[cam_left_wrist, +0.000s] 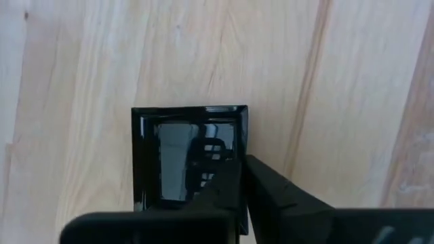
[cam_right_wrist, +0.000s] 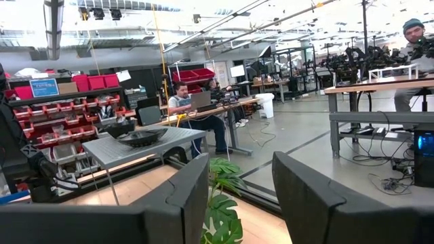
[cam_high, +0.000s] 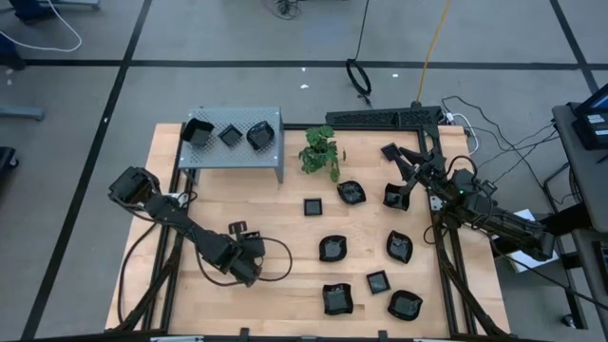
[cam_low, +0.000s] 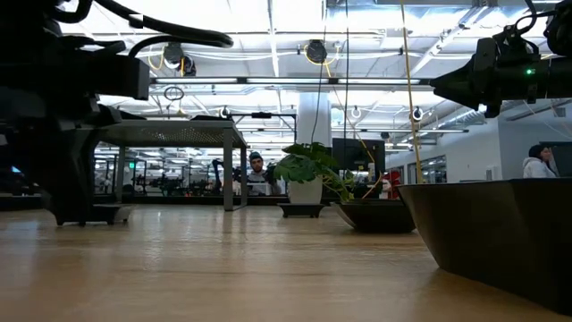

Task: Pick & Place Mini shaped plates
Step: Stack the square plate on top of the square plate on the shelf

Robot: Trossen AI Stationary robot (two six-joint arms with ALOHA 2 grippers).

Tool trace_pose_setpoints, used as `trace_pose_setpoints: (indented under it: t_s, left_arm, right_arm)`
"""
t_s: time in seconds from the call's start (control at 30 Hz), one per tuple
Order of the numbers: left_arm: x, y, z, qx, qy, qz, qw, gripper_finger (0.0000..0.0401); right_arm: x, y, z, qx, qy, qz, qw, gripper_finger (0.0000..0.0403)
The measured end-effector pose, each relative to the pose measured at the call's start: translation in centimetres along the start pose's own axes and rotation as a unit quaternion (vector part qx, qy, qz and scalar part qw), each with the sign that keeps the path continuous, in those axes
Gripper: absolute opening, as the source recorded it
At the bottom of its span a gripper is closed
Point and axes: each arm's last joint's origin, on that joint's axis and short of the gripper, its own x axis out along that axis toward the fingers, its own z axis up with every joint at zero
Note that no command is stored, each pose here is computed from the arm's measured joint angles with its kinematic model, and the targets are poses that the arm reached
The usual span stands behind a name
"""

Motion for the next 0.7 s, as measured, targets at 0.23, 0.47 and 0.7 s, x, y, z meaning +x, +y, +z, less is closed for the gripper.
trace_pose_setpoints:
  t_s: [0.23, 0.47, 0.7]
  left_arm:
    - [-1.5, 0.0, 0.9, 0.013, -0.021, -0.017, 1.000, 0.0010]
    - [-4.3, 1.0, 2.6, 0.019, -0.095, -0.005, 0.995, 0.0009]
    - [-7.2, 4.7, 4.6, -0.034, -0.183, 0.053, 0.981, 0.0008]
  right_arm:
    - [0.0, 0.0, 0.0, 0.000, 0.000, 0.000, 1.000, 0.0153]
    - [0.0, 0.0, 0.0, 0.000, 0.000, 0.000, 1.000, 0.0153]
    - [0.0, 0.0, 0.0, 0.000, 0.000, 0.000, 1.000, 0.0153]
